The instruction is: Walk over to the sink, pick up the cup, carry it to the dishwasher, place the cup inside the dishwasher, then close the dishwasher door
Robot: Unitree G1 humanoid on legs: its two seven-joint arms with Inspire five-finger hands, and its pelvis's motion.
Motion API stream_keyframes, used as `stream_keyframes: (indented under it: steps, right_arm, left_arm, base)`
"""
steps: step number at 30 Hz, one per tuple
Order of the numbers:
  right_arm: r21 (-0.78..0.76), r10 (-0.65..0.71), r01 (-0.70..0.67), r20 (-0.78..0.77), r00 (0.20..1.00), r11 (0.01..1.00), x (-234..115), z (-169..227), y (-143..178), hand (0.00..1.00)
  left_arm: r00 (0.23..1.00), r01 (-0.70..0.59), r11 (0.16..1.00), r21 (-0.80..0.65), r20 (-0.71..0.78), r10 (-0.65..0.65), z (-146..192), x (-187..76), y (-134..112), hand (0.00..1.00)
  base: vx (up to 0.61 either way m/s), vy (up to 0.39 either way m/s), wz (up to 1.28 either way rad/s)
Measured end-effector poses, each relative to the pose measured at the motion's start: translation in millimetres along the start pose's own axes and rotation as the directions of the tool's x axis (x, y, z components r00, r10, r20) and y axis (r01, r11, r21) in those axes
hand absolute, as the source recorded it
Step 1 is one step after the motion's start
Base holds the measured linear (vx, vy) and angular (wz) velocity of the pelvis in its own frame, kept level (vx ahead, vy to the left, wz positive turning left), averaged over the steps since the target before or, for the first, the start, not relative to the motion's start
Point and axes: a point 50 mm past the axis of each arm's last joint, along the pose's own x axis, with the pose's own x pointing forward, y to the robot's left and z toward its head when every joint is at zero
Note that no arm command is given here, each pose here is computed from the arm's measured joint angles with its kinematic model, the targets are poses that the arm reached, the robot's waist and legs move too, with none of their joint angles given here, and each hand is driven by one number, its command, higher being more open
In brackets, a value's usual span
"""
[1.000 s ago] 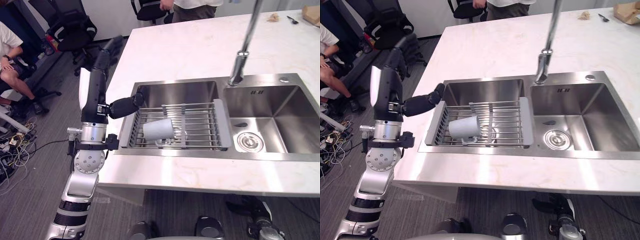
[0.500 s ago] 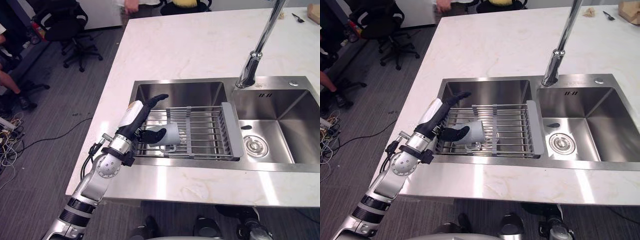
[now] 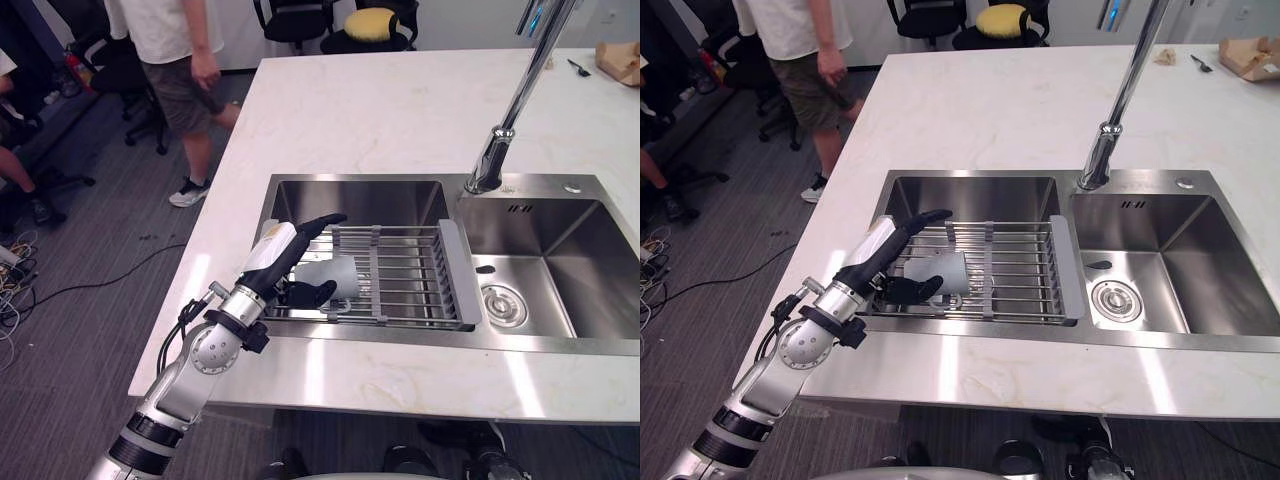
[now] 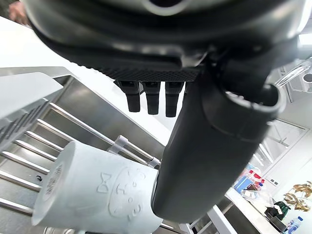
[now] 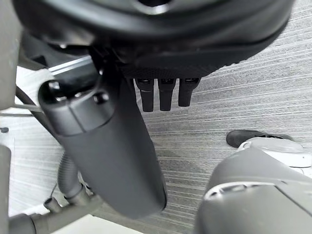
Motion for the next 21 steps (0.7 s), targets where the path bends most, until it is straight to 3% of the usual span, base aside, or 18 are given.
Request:
stream_keyframes:
  steps: [12, 21]
  right_arm:
    - [-0.034, 0.022, -0.022, -0.012, 1.000, 0.999, -0.2, -1.7, 4.2, 0.90]
    - [-0.039, 0.035, -0.034, 0.010, 0.999, 0.999, 1.7, 5.2, 7.1, 0.90]
  left_arm:
    - [0.992, 0.096, 0.993, 0.071, -0.084, -0.090, -14.7, -12.0, -10.9, 0.90]
    - [0.980, 0.168, 0.963, 0.210, -0.138, -0.141, -26.6, 14.2, -18.5, 0.90]
  base:
    - [0.00, 0.001, 0.03]
    - [-0.01, 0.019, -0.02]
